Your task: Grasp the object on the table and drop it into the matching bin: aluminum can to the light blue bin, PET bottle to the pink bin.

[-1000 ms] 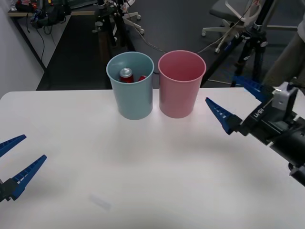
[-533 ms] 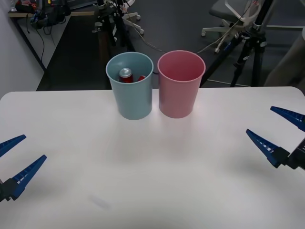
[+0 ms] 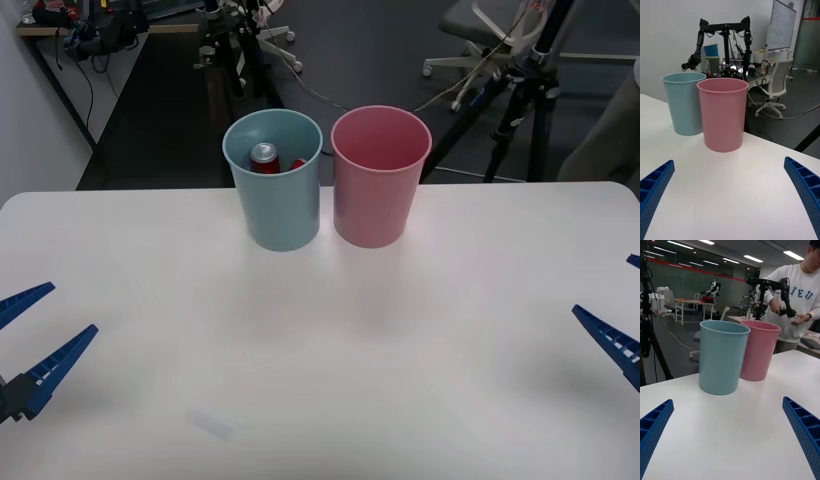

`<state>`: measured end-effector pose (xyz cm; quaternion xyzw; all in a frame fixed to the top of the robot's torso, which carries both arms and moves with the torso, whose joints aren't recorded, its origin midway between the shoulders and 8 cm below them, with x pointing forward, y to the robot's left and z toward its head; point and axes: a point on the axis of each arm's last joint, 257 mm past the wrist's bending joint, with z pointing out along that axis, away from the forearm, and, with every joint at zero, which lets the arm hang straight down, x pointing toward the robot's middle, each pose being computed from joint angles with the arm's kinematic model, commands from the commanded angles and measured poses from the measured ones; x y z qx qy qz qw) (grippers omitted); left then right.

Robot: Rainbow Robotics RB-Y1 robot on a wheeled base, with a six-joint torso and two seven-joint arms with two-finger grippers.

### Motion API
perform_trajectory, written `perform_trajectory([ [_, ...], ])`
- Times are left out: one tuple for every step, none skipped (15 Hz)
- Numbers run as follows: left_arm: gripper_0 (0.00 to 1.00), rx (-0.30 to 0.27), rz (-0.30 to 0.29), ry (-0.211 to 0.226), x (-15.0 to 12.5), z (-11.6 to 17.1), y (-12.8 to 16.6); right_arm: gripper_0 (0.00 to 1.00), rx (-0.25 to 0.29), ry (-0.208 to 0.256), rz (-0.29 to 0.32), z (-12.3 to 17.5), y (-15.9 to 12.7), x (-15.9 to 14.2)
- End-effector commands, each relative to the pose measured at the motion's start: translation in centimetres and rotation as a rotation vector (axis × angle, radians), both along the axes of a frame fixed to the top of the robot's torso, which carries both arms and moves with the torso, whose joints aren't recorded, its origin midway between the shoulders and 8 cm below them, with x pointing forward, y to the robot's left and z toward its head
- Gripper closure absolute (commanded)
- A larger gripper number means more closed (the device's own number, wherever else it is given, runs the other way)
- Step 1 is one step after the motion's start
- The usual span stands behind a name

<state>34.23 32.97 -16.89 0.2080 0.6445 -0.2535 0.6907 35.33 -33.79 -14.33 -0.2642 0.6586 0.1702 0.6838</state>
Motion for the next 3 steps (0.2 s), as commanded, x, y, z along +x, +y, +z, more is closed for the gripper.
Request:
perform_trajectory([
  [0.00, 0.000, 0.000, 0.000, 0.00, 0.00, 0.00, 0.00, 0.008, -0.001, 0.003, -0.09, 0.08, -0.37],
  [0.00, 0.000, 0.000, 0.000, 0.00, 0.00, 0.00, 0.00, 0.008, -0.001, 0.003, -0.09, 0.08, -0.37],
  [0.00, 0.000, 0.000, 0.000, 0.00, 0.00, 0.00, 0.00, 0.008, -0.001, 0.003, -0.09, 0.08, -0.37],
])
